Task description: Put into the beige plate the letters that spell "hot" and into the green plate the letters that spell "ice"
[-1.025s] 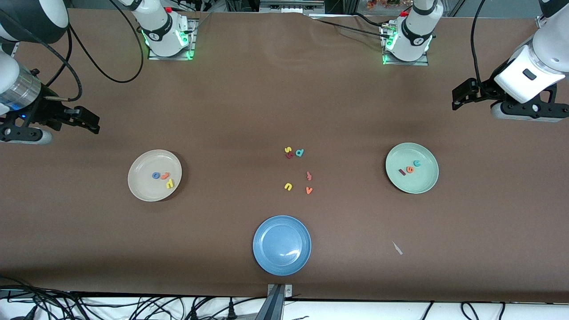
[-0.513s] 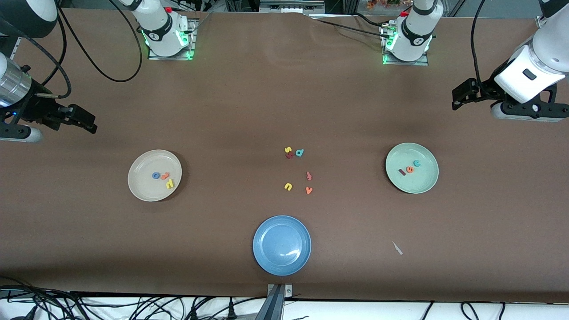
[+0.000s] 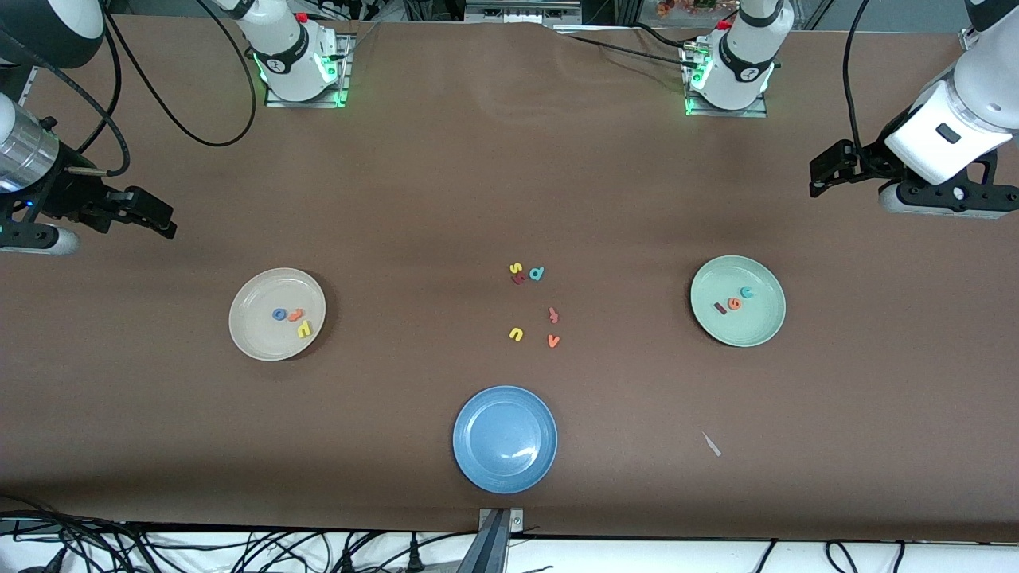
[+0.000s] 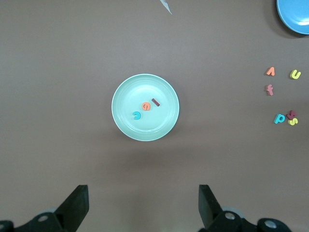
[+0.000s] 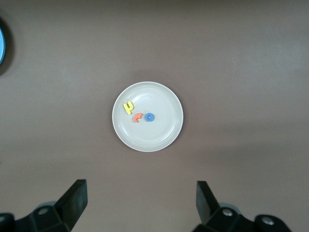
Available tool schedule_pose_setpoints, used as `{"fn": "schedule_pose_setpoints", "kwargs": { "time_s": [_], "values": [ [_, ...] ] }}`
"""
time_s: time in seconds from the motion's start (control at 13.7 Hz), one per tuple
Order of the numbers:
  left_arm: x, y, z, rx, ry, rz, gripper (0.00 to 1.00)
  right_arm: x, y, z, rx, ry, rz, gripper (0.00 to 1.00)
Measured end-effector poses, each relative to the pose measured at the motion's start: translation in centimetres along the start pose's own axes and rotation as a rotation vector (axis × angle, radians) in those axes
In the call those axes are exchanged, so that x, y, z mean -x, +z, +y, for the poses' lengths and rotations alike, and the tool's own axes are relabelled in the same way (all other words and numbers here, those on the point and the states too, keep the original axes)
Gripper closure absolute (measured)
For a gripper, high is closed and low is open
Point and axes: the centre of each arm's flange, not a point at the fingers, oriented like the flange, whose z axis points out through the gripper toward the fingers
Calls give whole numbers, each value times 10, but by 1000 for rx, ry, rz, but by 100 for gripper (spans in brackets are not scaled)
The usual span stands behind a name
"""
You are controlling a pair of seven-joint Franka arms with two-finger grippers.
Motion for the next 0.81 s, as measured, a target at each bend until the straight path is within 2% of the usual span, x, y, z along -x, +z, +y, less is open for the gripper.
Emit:
{"fn": "schedule_pose_setpoints", "kwargs": {
  "time_s": [0.81],
  "values": [
    [0,0,0,0,0,0,0,1,1,0,2,-1,-14,0]
  ]
}}
